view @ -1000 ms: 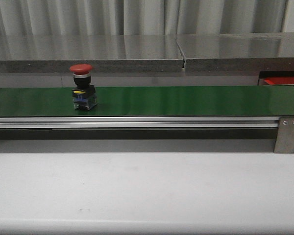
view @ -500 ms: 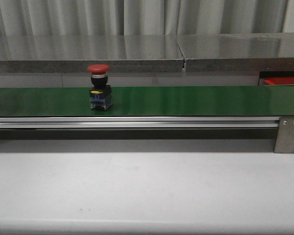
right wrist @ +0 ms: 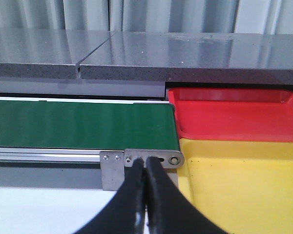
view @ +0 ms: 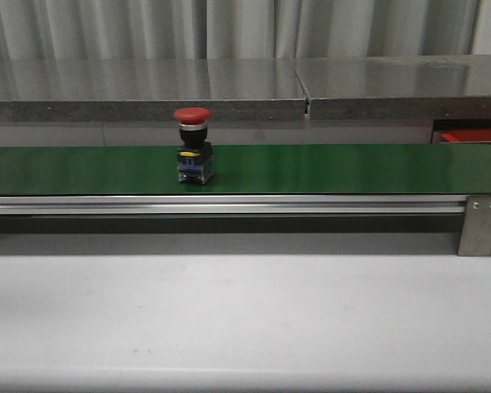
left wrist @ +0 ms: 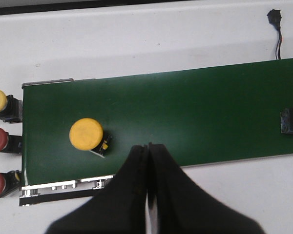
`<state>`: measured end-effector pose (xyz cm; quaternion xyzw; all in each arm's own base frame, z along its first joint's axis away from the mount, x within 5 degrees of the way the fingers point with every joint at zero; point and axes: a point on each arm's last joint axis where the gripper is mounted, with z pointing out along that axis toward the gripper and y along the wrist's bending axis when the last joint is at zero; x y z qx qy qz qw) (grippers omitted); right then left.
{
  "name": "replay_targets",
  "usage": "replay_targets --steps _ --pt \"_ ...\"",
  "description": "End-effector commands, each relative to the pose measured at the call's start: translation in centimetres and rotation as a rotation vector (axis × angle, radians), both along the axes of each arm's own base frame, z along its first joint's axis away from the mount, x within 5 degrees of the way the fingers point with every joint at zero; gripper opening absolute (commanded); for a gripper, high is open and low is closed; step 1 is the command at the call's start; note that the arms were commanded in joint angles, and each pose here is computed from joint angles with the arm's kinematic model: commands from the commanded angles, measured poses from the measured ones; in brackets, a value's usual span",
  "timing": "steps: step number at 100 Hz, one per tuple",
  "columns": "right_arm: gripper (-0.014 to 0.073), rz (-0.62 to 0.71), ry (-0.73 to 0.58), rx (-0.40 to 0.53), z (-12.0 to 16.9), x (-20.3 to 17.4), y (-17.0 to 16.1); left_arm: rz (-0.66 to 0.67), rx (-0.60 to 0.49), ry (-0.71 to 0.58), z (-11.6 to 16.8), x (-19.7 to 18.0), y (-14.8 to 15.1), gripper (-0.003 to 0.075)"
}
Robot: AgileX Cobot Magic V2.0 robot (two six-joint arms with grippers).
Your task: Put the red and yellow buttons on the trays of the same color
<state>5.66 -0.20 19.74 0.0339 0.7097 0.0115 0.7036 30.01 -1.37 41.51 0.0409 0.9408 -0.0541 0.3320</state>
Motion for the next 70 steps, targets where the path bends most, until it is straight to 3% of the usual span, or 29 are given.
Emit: replay_targets --steps 1,24,52,70 --pt "-0.0008 0.005 -0.122 -0.032 1.6 -0.3 0.1 0.004 -0.017 -0.161 2.4 -2.9 -0.2 -0.002" --pt "-0.0008 0.01 -0.189 -0.095 2.2 -0.4 0.2 0.018 -0.039 -0.267 1.6 -8.8 -0.1 -0.002" --pt "-0.0008 0.029 -0.353 -0.1 3.7 -0.8 0.4 0.029 -0.044 -0.318 -2.6 -15.9 0.0 -0.002" --pt "-0.0039 0.009 -0.269 -0.11 5.9 -0.7 0.2 0.034 -0.046 -0.375 -4.4 -19.6 0.1 -0.002"
